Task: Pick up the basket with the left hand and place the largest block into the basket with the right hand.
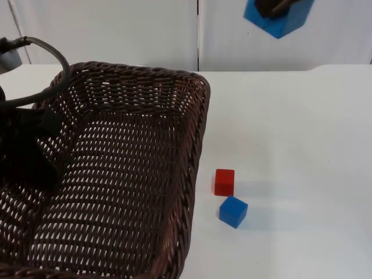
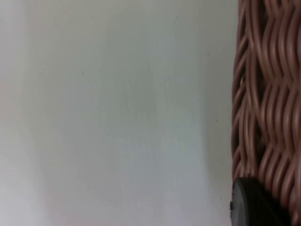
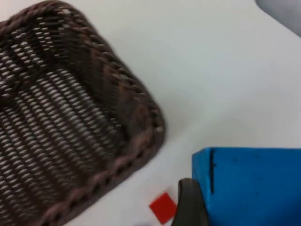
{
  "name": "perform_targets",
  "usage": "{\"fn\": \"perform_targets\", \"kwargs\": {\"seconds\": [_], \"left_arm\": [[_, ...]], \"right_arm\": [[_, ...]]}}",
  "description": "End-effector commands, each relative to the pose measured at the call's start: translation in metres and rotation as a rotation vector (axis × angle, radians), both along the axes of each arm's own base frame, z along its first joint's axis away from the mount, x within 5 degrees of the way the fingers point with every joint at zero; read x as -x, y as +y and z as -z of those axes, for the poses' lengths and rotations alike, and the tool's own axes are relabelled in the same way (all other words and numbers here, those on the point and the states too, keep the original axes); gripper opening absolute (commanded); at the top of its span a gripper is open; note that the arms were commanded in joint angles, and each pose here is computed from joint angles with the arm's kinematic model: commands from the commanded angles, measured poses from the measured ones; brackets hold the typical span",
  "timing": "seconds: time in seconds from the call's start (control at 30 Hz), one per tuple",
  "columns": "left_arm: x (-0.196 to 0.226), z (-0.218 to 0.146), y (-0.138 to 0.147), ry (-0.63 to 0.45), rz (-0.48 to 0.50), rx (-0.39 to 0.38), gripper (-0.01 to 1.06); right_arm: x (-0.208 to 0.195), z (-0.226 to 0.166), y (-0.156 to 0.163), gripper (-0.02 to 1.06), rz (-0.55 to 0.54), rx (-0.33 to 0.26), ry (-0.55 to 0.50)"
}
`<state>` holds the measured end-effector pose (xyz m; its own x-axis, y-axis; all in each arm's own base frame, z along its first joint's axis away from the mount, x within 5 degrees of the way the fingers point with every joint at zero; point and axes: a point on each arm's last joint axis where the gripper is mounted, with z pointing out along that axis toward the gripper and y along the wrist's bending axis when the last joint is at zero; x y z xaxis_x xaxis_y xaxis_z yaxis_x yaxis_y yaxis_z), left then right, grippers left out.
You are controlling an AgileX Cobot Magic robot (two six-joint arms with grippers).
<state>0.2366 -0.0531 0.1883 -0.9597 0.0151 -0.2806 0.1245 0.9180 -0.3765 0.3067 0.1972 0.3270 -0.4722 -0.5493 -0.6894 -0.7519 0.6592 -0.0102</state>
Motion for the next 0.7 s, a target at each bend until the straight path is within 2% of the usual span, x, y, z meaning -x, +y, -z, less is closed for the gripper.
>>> {"fn": "perform_targets", "kwargs": {"seconds": [0.0, 0.4, 0.67], "left_arm": [[0.001, -0.004, -0.001, -0.010, -0.006, 0.014, 0.00], [0.001, -0.004, -0.002, -0.010, -0.010, 0.019, 0.00], [0.001, -0.004, -0.002, -0.010, -0.010, 0.019, 0.00]], "right_arm": [[0.007, -0.006, 0.007, 0.00, -0.026, -0.014, -0.015], [0.045, -0.006, 0.054, 0.00, -0.195, -0.013, -0.010], [0.057, -0.005, 0.065, 0.00, -0.243, -0.009, -0.005]]}}
